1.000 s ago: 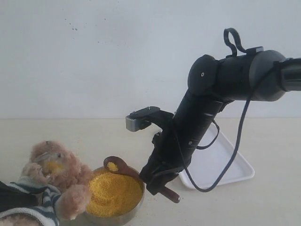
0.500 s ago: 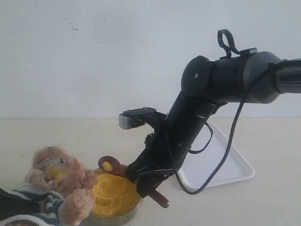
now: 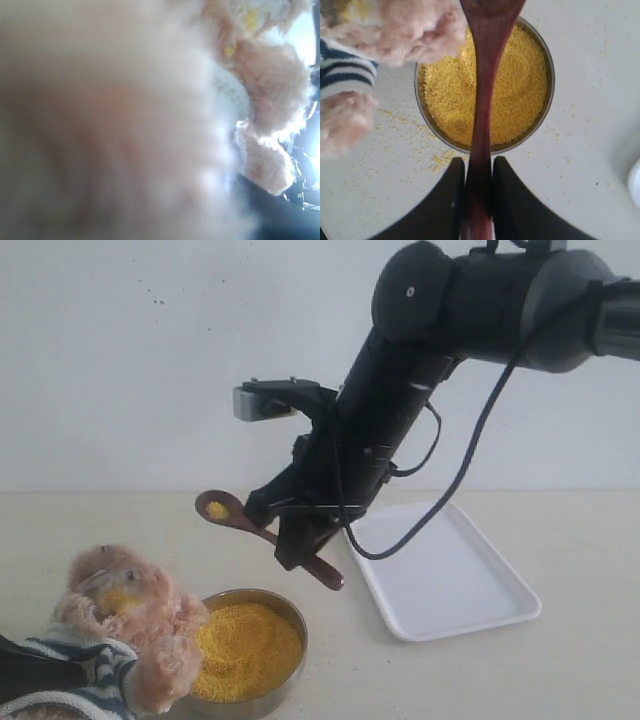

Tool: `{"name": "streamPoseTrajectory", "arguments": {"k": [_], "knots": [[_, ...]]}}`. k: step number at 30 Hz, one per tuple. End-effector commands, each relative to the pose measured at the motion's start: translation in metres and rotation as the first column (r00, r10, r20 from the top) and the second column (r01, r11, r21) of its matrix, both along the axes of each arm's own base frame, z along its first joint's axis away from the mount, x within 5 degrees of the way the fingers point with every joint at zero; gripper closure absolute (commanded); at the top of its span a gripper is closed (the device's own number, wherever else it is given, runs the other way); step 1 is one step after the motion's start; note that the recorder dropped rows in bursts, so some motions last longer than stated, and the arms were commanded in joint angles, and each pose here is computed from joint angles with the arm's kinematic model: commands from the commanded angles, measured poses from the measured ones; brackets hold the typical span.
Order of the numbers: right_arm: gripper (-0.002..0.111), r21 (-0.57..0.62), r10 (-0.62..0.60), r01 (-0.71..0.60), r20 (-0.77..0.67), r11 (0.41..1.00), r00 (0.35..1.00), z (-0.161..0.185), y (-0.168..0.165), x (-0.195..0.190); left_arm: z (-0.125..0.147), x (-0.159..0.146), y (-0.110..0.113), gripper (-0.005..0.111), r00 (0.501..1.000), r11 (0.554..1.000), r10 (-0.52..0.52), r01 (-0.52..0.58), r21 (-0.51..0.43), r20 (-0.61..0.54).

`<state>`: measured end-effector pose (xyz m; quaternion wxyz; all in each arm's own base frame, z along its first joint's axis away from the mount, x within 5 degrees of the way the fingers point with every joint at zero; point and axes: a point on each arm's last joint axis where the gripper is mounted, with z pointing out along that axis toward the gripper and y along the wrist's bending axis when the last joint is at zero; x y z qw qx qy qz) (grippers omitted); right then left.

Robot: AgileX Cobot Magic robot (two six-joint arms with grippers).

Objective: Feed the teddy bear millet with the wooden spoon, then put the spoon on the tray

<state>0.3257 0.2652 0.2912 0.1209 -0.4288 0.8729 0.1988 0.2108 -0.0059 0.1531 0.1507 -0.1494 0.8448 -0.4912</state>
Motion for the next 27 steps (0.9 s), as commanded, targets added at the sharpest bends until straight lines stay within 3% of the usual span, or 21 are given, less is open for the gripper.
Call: {"name": "streamPoseTrajectory", "arguments": {"k": [1, 16, 19, 27], "knots": [[0.109, 0.009, 0.064, -0.064, 0.056, 0.998, 0.996, 0.021, 0.016, -0.015, 0.003, 0.0, -0.001, 0.103, 1.0, 1.0, 0.004, -0.003, -0.026, 0.018], [0.109, -0.144, 0.278, -0.25, 0.223, 0.957, 0.935, 0.013, 0.068, -0.061, 0.003, 0.0, -0.001, 0.103, 1.0, 1.0, 0.006, -0.005, -0.027, 0.018], [0.109, -0.219, 0.326, -0.274, 0.254, 0.936, 0.911, 0.012, 0.071, -0.067, 0.004, 0.001, -0.001, 0.103, 1.0, 0.999, 0.014, -0.014, -0.031, 0.022], [0.109, -0.299, 0.342, -0.235, 0.383, 0.925, 0.858, 0.015, 0.084, -0.076, 0.004, 0.001, -0.001, 0.103, 1.0, 0.999, 0.016, -0.015, -0.032, 0.023]]}}
